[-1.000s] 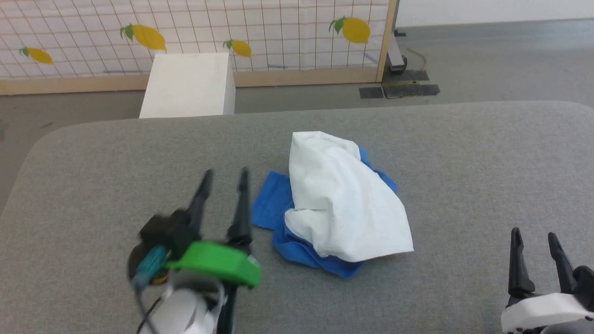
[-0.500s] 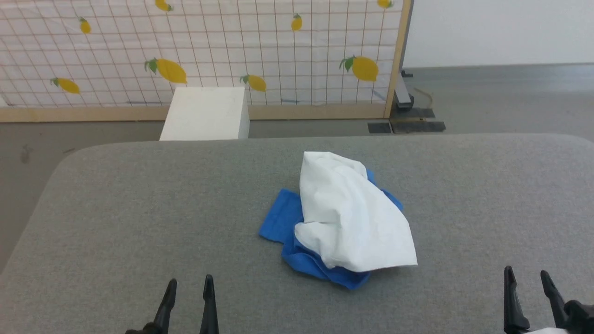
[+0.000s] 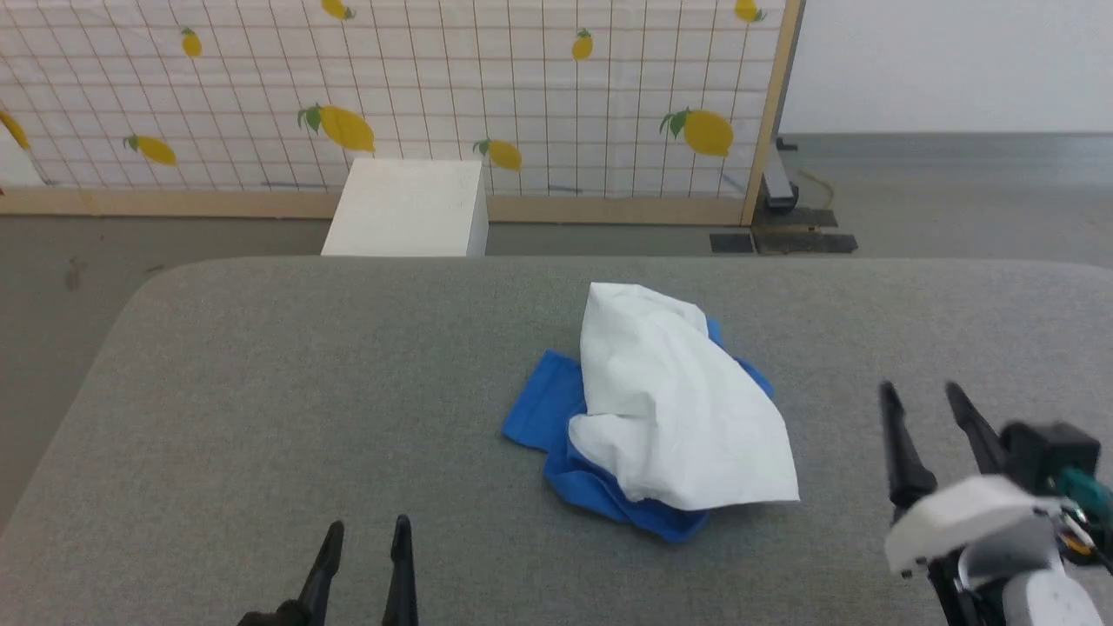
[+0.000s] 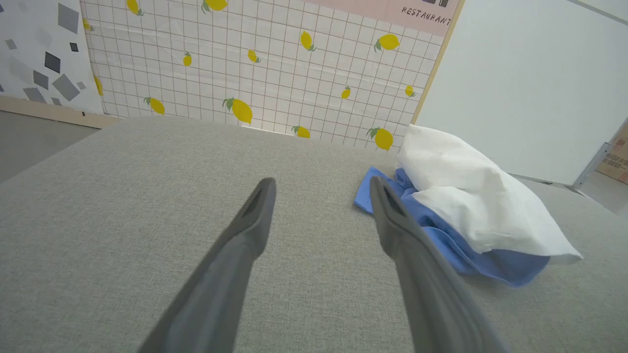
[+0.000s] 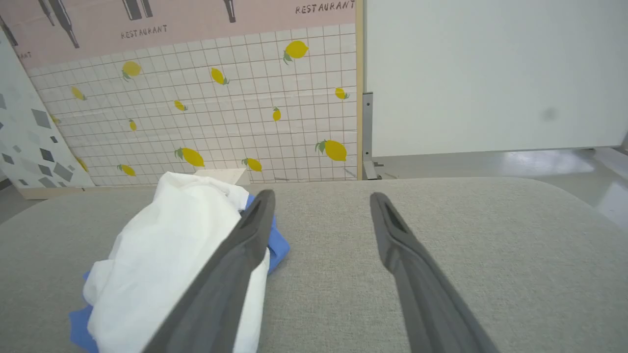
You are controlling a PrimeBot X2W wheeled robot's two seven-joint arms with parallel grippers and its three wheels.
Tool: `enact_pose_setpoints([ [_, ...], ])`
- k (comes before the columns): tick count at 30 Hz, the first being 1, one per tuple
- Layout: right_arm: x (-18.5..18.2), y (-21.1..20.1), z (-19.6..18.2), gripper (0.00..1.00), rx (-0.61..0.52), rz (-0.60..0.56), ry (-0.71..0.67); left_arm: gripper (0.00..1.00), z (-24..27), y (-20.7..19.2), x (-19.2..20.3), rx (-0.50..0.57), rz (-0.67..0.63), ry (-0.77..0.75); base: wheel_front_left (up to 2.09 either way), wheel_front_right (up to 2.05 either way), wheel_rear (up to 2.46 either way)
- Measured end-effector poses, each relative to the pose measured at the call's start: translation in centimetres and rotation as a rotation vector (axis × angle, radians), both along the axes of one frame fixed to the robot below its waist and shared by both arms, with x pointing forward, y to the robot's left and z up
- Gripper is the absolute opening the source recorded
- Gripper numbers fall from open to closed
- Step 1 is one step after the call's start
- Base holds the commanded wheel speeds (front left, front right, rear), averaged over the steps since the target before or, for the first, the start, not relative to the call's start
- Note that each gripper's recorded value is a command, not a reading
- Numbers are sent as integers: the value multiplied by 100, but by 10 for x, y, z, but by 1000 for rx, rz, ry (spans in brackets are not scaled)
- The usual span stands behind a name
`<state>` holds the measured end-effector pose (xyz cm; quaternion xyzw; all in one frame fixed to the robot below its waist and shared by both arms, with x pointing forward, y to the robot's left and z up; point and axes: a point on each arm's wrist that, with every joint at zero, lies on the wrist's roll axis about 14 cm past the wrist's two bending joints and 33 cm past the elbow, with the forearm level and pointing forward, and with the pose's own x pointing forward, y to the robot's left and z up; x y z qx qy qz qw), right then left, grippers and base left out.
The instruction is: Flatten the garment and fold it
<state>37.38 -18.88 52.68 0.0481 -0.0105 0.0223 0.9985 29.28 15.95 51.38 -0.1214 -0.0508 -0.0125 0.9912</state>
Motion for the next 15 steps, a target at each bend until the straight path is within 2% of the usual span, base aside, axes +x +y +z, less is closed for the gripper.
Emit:
enact_pose_setpoints([
  [4, 20, 16, -9, 100, 22, 72, 131, 100, -2, -6, 9, -8, -12, 11, 0, 0, 0],
  [10, 26, 33, -62, 100, 12, 191, 472, 100, -7, -8, 19, -14, -15, 31, 0, 0, 0],
  [15, 30, 53, -80, 100, -20, 283, 593, 100, -13, -3, 16, -19, 7, 50, 0, 0, 0],
])
